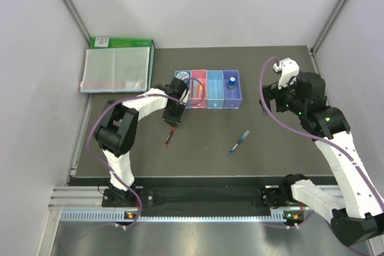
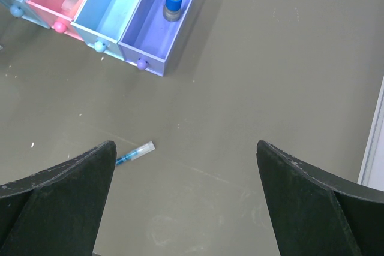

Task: Sort the stationery into containers
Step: Pick up the pen from the center of the board.

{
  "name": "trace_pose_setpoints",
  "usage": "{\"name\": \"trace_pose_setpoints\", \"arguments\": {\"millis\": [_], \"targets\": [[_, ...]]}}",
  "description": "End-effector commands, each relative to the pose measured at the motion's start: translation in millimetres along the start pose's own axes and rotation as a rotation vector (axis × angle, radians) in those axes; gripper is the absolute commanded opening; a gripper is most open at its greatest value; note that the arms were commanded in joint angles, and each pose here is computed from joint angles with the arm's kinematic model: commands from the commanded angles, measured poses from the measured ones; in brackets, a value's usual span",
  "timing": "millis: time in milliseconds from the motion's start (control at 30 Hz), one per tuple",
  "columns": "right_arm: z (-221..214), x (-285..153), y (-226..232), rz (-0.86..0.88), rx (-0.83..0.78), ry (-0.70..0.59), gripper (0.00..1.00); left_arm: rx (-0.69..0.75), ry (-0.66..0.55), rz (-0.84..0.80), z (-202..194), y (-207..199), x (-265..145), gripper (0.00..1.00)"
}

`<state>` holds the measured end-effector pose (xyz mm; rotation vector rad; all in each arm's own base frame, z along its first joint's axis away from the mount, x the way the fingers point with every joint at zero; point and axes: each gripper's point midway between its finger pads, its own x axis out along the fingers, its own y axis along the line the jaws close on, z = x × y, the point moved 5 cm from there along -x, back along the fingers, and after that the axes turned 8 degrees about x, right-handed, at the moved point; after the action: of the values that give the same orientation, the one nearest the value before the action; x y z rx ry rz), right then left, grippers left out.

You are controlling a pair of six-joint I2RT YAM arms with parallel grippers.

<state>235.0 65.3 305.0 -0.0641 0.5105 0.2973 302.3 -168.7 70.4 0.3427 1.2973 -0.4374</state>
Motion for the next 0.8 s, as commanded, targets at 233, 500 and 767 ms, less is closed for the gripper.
{"name": "trace_pose_setpoints", "arguments": {"millis": [233,500,767], "targets": [[21,-13,-3,-0.007,0.005,-0.088,1.0,0.046,-0.127,-0.232,19,-30,-57,0.0],[21,-17,-5,-0.021,-0.007,-0.091,0.99,0.079,-0.228,-0.45,39,-56,-98,0.0],[15,-17,-8,-0.029,-0.001,-0.089,0.99,0.084,-0.463,-0.559,109,-68,-132,0.0]]}}
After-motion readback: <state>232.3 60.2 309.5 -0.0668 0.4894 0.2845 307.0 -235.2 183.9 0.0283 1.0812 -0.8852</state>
